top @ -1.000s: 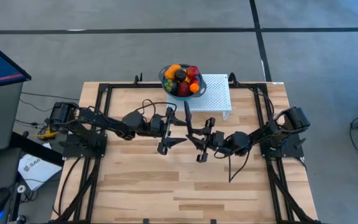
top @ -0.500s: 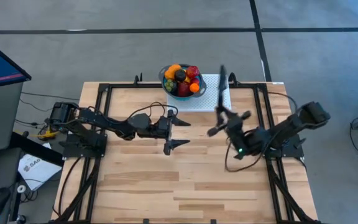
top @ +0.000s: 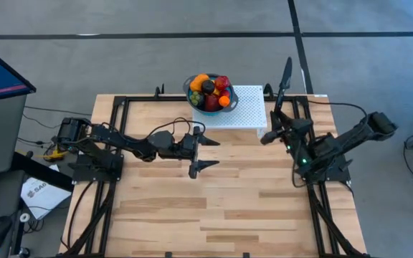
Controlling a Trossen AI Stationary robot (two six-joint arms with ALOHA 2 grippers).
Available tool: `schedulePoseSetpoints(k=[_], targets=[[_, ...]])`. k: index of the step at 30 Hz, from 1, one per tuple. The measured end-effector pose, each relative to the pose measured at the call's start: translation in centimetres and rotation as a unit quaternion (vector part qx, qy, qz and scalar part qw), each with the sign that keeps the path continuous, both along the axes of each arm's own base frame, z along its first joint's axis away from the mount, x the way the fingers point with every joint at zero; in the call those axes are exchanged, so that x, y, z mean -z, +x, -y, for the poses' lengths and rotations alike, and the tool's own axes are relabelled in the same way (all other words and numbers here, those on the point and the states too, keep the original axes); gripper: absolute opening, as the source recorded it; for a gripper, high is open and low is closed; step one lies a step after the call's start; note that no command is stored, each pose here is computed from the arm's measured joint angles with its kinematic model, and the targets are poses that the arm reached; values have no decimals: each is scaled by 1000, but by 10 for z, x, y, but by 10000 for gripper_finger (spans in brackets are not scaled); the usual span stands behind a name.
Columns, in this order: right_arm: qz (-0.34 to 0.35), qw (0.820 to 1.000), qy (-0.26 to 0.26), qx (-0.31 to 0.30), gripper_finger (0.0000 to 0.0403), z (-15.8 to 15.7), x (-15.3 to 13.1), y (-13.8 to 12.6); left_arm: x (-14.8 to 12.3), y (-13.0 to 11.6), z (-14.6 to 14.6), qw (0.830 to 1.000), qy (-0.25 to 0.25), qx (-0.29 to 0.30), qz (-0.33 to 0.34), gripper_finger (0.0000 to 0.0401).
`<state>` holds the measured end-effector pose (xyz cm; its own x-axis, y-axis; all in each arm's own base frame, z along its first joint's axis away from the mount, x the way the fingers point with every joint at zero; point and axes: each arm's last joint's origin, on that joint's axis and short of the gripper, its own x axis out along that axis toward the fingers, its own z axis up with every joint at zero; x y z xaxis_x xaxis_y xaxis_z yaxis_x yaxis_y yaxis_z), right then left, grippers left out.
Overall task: Pick & Place Fruit
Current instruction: Put the black knife on the shelf
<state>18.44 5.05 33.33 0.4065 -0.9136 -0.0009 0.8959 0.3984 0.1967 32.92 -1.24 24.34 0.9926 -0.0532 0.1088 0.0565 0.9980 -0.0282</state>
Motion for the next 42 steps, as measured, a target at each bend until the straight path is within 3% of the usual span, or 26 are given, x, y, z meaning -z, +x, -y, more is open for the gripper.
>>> schedulePoseSetpoints(k=[8,18,22,30,38,40,42], targets=[[14,1000,6,13,87,3,-22,7,0,0,0,1000,3,0,1,308],[-59,997,-24,47,87,-2,-19,63,0,0,0,1000,4,0,2,308],[-103,993,-59,28,87,-13,-20,81,-1,0,0,1000,3,0,4,308],[-122,986,-114,-6,87,-16,-51,77,-1,0,0,1000,3,0,4,308],[-221,966,-133,1,87,31,-68,80,-1,0,0,1000,0,1,5,308],[-216,971,-105,-22,87,54,-74,69,-1,0,0,1000,-2,1,6,308],[-195,979,-40,-53,87,80,-78,55,-1,0,0,1000,-5,3,5,308]])
